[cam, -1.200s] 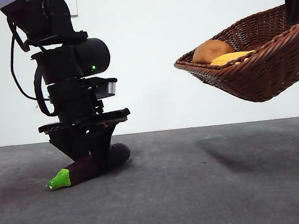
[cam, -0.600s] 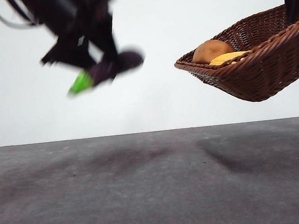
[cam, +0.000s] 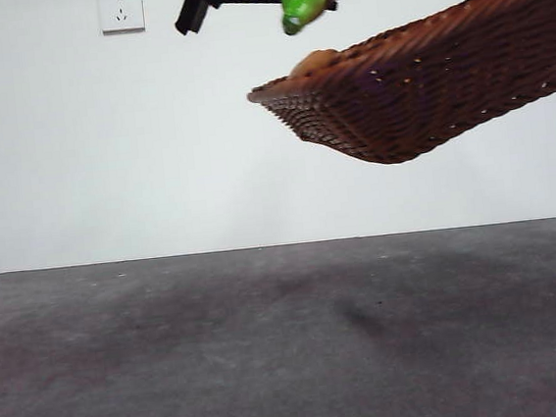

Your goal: Help me put the vegetables on the table into the basket

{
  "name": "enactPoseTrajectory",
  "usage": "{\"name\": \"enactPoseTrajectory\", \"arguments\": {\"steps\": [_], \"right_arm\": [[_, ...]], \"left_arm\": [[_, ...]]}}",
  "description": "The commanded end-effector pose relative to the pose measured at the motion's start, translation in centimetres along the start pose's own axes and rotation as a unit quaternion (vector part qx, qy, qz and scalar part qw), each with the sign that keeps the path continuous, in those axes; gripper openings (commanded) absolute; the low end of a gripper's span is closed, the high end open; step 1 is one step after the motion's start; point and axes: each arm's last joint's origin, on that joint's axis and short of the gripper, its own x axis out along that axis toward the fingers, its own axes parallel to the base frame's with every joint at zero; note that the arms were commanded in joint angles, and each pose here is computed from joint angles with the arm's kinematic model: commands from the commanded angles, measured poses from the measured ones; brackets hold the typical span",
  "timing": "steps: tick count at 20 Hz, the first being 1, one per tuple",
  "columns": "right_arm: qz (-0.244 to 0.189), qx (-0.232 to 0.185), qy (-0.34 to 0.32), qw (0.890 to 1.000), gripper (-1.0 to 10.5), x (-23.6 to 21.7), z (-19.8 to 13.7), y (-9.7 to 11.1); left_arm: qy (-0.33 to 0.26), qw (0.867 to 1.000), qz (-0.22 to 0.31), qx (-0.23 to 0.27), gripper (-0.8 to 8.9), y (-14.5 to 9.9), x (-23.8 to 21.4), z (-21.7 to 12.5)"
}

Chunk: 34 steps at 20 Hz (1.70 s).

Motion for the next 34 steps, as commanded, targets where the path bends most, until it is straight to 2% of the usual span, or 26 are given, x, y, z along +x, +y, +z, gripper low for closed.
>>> {"name": "enactPoseTrajectory", "arguments": {"steps": [1,5,6,10,12,14,16,19,21,25,26,28,30,32,34], "right_arm": [[0.012,0.0,0.002,1.0,-0.1,0.3,0.1,0.7],[0.02,-0.014,0.007,1.0,-0.1,0.6,0.0,1.8],[0.024,-0.017,0.009,1.0,-0.1,0.6,0.0,1.9],[0.043,-0.028,0.021,0.998,-0.1,0.8,-0.3,2.7],[0.047,-0.03,0.022,0.998,-0.1,0.8,-0.3,2.9],[0.047,-0.03,0.022,0.998,-0.1,0.8,-0.3,2.9],[0.042,-0.03,0.021,0.998,-0.1,0.8,-0.3,2.9],[0.003,-0.028,0.016,0.999,-0.1,0.9,-0.2,2.6],[-0.003,-0.027,0.014,1.0,-0.1,1.2,0.1,2.4],[-0.012,-0.005,0.039,0.999,-0.1,3.5,1.4,0.7],[-0.012,-0.002,0.041,0.999,-0.1,4.4,2.0,0.0],[0.0,0.012,0.029,1.0,-0.1,5.6,3.1,-1.4],[0.022,0.032,0.023,0.999,-0.1,6.7,4.0,-3.5],[0.041,0.037,0.038,0.998,-0.1,8.1,4.4,-5.6],[0.038,0.048,0.058,0.996,-0.1,9.7,4.6,-7.5]], "left_arm": [[-0.002,1.0,0.023,-0.021,0.0,-0.5,0.8,-0.6],[-0.006,0.998,0.03,-0.051,0.11,-1.1,1.1,-0.9],[-0.007,0.998,0.029,-0.056,0.46,-1.1,1.2,-0.9],[-0.013,0.997,0.021,-0.067,3.58,-1.2,1.3,-0.7],[-0.016,0.997,0.016,-0.076,4.53,-1.2,1.4,-0.7],[-0.016,0.997,0.017,-0.08,4.76,-1.2,1.4,-0.7],[-0.018,0.997,0.015,-0.079,4.75,-1.3,1.4,-0.6],[-0.023,0.998,0.014,-0.057,4.71,-1.4,0.7,-0.5],[-0.013,0.999,0.014,-0.044,4.71,-1.8,-0.3,-0.7],[0.024,0.999,0.027,0.036,4.65,-2.9,-4.5,-1.9],[0.031,0.997,0.035,0.054,4.08,-3.3,-5.8,-2.4],[0.039,0.993,0.077,0.085,0.29,-3.7,-8.7,-3.4],[0.053,0.985,0.127,0.104,-0.06,-3.9,-11.5,-4.7],[0.089,0.981,0.137,0.105,-0.06,-4.1,-13.8,-6.3],[0.111,0.978,0.144,0.1,-0.06,-4.3,-15.6,-7.5]]}}
